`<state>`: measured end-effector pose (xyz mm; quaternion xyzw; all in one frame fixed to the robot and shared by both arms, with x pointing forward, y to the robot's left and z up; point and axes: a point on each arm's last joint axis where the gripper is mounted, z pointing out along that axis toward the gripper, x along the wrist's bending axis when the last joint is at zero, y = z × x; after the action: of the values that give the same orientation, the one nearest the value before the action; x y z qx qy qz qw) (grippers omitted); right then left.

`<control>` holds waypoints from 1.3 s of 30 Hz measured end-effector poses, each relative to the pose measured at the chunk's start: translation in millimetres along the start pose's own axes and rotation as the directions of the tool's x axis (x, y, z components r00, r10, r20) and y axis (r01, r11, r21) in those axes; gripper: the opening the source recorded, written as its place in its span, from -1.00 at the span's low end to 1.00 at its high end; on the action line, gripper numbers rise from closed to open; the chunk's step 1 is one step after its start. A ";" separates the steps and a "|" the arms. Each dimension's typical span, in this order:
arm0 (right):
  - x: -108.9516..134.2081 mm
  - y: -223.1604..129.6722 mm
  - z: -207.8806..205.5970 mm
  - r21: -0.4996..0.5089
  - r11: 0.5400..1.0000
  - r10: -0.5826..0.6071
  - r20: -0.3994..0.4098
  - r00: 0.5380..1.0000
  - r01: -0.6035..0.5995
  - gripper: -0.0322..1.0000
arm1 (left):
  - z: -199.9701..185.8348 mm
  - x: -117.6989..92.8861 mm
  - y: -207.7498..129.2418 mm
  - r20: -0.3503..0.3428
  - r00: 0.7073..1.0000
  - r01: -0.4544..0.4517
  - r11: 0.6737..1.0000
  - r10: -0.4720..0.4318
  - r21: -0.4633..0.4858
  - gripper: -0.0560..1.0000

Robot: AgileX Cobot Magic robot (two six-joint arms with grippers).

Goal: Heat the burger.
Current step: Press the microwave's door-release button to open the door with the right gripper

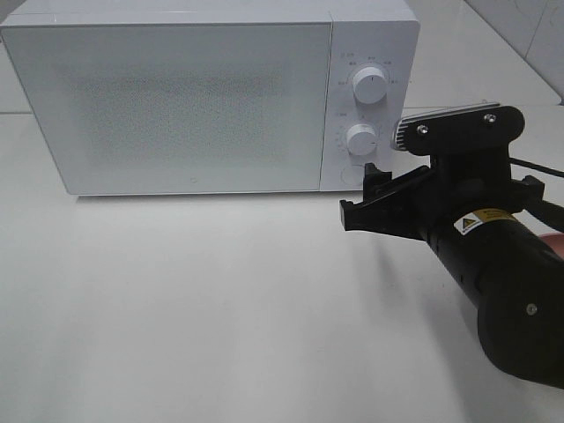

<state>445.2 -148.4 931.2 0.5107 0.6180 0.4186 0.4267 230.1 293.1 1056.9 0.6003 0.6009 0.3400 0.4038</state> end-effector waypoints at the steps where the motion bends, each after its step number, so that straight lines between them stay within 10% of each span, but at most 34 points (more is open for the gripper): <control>1: 0.0 0.0 0.0 0.000 1.000 0.000 0.000 1.000 0.000 0.47 | 0.0 0.0 0.0 0.000 1.000 0.000 1.000 0.000 0.000 0.99; 20: 3.9 -7.5 -0.2 0.092 0.893 0.443 0.000 0.896 -0.441 -0.03 | 0.0 0.0 0.0 0.000 1.000 0.000 1.000 0.000 0.000 0.99; 27: 4.2 -8.1 -0.2 0.093 0.676 0.732 0.036 0.681 -0.731 -0.58 | 0.0 0.0 0.0 0.000 1.000 0.000 1.000 0.000 0.000 0.99; 39: 4.3 -8.2 -0.3 0.070 0.303 0.949 0.072 0.307 -0.951 -0.94 | 0.0 0.0 0.0 0.000 1.000 0.000 1.000 0.000 0.000 0.99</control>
<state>442.2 -145.3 923.0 0.8006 0.2154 0.5537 0.0779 230.1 293.1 1056.9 0.6003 0.6009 0.3400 0.4038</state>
